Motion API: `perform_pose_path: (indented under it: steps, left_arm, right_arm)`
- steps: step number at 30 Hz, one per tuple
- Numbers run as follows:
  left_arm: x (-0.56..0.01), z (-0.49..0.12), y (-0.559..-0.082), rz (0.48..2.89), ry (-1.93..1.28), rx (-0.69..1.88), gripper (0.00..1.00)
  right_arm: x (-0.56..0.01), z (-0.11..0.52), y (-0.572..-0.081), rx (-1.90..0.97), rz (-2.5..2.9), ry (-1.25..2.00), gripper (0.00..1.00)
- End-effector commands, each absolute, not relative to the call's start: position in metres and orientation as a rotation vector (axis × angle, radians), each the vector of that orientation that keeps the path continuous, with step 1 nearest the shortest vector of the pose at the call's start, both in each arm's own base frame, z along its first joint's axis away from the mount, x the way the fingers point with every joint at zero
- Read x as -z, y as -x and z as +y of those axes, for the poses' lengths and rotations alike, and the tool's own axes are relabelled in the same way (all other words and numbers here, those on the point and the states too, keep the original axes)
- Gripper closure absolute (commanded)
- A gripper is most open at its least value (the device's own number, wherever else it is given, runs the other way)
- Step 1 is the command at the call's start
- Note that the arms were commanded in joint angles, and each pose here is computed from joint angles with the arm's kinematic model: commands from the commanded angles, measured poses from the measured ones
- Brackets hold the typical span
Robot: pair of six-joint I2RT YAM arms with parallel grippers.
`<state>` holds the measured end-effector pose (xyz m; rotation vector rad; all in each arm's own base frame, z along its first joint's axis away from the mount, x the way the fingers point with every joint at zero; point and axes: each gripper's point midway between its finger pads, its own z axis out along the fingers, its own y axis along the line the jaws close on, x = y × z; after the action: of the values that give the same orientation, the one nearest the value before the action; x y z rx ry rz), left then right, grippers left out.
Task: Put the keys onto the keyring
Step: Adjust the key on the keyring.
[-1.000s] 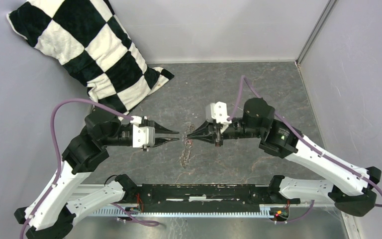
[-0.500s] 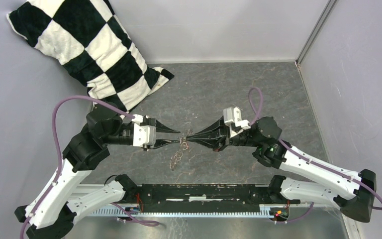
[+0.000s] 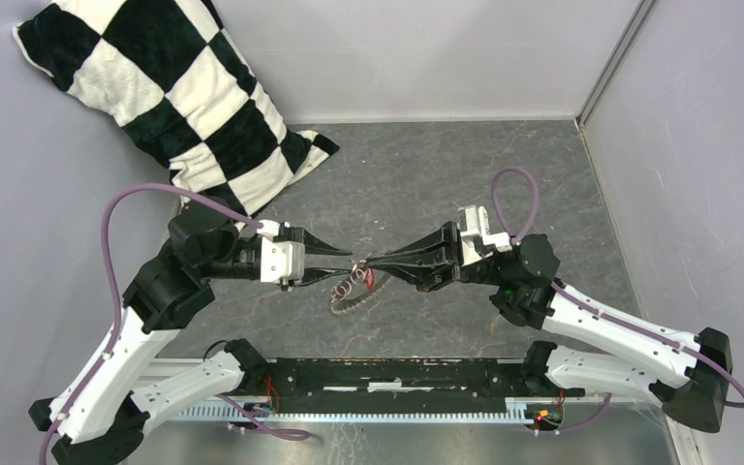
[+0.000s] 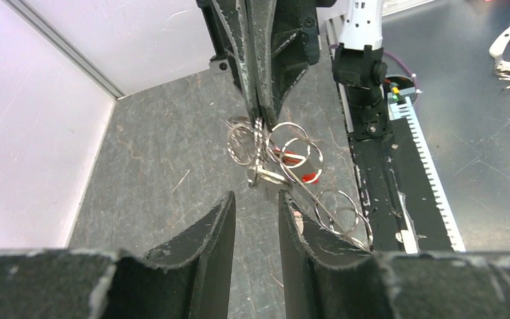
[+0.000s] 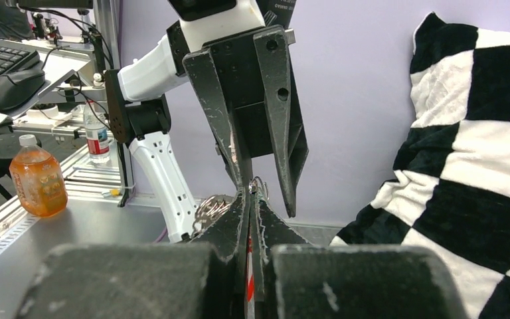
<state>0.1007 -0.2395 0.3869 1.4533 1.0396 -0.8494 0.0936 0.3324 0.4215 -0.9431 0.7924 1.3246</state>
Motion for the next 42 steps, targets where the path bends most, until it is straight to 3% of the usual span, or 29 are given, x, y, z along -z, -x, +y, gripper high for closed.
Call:
perform_pose_path:
  steps: [1, 9, 14, 18, 23, 28, 33, 38, 42]
  left_arm:
    - [-0.409, -0.239, -0.104, 0.992, -1.398, 0.819, 0.62]
    - [-0.416, -0.236, -0.096, 0.96, -1.388, 0.832, 0.61]
    - [-0.411, -0.235, -0.094, 0.963, -1.403, 0.837, 0.74]
    - [-0.411, -0.235, -0.091, 0.965, -1.405, 0.853, 0.75]
    - [-0.406, -0.234, -0.083, 0.974, -1.439, 0.894, 0.7]
    - [-0.398, -0.233, -0.079, 0.978, -1.475, 0.911, 0.53]
    - [-0.4, -0.235, -0.079, 0.971, -1.474, 0.913, 0.53]
    - [-0.401, -0.235, -0.086, 0.993, -1.45, 0.893, 0.6]
    - [-0.4, -0.236, -0.092, 1.02, -1.433, 0.875, 0.75]
  right_arm:
    - [-0.438, 0.328, -0.09, -1.339, 0.721, 0.915, 1.0]
    - [-0.426, 0.338, -0.091, -1.361, 0.754, 0.957, 0.99]
    - [-0.43, 0.341, -0.09, -1.384, 0.733, 0.949, 1.0]
    - [-0.431, 0.343, -0.09, -1.393, 0.731, 0.949, 1.0]
    - [-0.431, 0.342, -0.092, -1.386, 0.73, 0.936, 1.0]
    - [-0.431, 0.342, -0.091, -1.387, 0.729, 0.94, 1.0]
    - [-0.43, 0.343, -0.091, -1.391, 0.732, 0.943, 1.0]
    - [-0.43, 0.343, -0.091, -1.389, 0.732, 0.944, 1.0]
    - [-0.431, 0.341, -0.091, -1.384, 0.729, 0.94, 1.0]
